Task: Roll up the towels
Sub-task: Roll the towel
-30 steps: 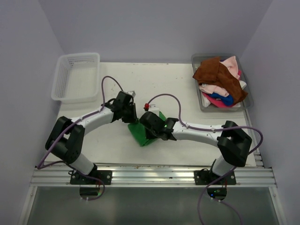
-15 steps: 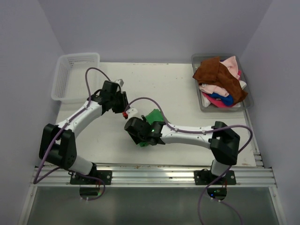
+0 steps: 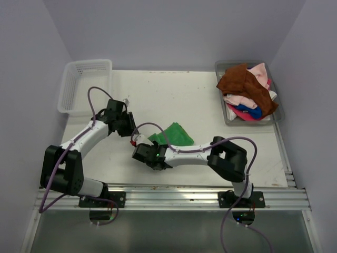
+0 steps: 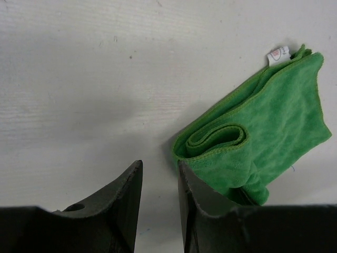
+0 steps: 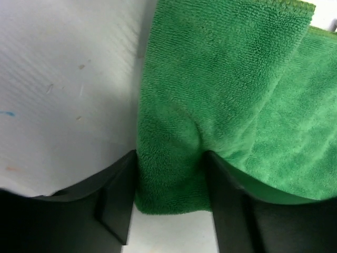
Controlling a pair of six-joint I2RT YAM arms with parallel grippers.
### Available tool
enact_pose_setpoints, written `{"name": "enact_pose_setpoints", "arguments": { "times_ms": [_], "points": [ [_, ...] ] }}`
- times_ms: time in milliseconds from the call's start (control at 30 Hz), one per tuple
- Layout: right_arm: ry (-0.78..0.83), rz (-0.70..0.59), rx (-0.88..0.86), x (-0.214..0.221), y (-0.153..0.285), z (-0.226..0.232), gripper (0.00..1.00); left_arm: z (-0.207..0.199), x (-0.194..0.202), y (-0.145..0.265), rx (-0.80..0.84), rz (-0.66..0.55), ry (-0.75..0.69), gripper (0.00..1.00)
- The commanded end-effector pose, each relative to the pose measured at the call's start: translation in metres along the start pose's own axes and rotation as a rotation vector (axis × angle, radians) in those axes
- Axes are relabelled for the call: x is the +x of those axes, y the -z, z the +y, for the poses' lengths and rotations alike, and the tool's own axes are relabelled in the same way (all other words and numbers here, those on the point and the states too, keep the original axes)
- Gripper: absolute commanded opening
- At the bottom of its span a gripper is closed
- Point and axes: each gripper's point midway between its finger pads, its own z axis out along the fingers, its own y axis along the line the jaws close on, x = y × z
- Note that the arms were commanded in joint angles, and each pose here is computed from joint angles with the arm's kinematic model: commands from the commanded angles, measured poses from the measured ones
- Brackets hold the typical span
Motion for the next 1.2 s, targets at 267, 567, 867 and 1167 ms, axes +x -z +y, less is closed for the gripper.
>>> {"name": "enact_pose_setpoints", "arguments": {
  "times_ms": [267,567,867,1167],
  "points": [
    [-0.179,-0.072,-0.144,-0.005,0.004,-0.007,0.0,-0.01,0.036,0.002,0.158,0.042,0.035,0.48],
    [-0.29,-0.139,-0.402,-0.017,0.02,-0.001,0.0,-0.033,0.063,0.012,0.337,0.037,0.063,0.83],
    [-0.318,-0.146,-0.479,-0.016,0.027,0.0,0.0,-0.037,0.072,-0.01,0.34,0.035,0.115,0.74],
    [-0.32,-0.15,-0.486,-0.013,0.032,-0.002,0.0,-0.037,0.061,-0.026,0.313,0.018,0.155,0.66]
  ]
}}
